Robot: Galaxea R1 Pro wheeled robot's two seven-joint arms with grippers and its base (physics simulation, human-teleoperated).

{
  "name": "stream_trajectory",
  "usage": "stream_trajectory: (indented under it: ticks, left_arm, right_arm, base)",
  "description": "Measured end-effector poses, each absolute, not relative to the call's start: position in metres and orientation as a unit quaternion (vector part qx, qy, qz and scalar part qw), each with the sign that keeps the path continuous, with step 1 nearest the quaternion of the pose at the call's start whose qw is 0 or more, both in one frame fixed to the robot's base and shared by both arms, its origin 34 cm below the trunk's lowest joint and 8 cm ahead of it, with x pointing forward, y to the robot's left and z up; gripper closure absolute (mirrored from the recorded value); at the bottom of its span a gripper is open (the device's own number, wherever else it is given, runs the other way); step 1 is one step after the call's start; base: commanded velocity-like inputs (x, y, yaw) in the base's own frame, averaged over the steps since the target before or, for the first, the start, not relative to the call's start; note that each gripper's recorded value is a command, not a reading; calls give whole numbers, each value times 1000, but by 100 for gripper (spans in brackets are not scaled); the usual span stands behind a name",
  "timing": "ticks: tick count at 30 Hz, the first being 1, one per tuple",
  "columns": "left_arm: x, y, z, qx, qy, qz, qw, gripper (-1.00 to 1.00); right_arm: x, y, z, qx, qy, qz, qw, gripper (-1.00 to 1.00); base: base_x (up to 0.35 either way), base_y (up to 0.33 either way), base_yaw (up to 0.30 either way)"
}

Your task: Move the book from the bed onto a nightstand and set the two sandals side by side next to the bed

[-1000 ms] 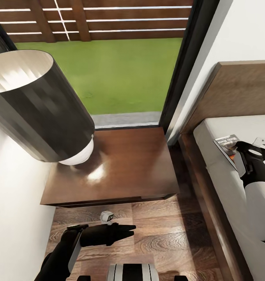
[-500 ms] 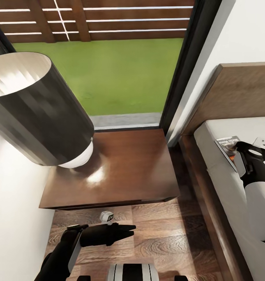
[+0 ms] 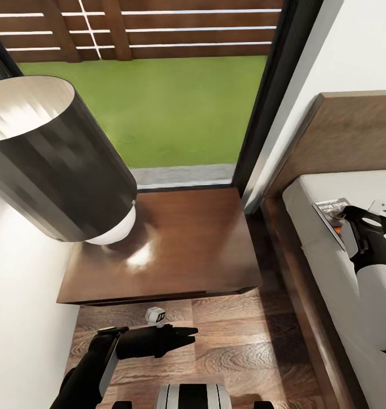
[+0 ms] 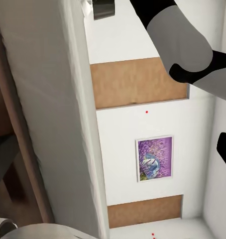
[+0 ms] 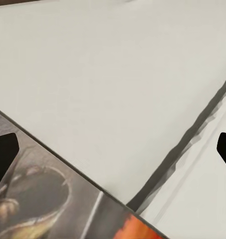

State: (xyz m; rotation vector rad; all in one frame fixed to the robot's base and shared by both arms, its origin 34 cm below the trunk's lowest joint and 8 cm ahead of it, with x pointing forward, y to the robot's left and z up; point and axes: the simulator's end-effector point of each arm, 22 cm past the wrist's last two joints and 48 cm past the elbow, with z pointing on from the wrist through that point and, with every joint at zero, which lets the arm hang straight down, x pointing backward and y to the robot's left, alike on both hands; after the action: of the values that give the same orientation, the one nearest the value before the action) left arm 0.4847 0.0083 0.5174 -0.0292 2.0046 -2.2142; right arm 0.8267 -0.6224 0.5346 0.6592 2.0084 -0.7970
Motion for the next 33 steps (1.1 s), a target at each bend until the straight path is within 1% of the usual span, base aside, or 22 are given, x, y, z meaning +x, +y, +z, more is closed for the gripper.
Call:
stream_trajectory:
  ticks: [33]
  left_arm:
    - [489,8,542,-10,669,-739,77,-100]
  right_arm:
    - [823,-620,541,267,814,-314,409,-100]
  base:
    - [0,0,0]
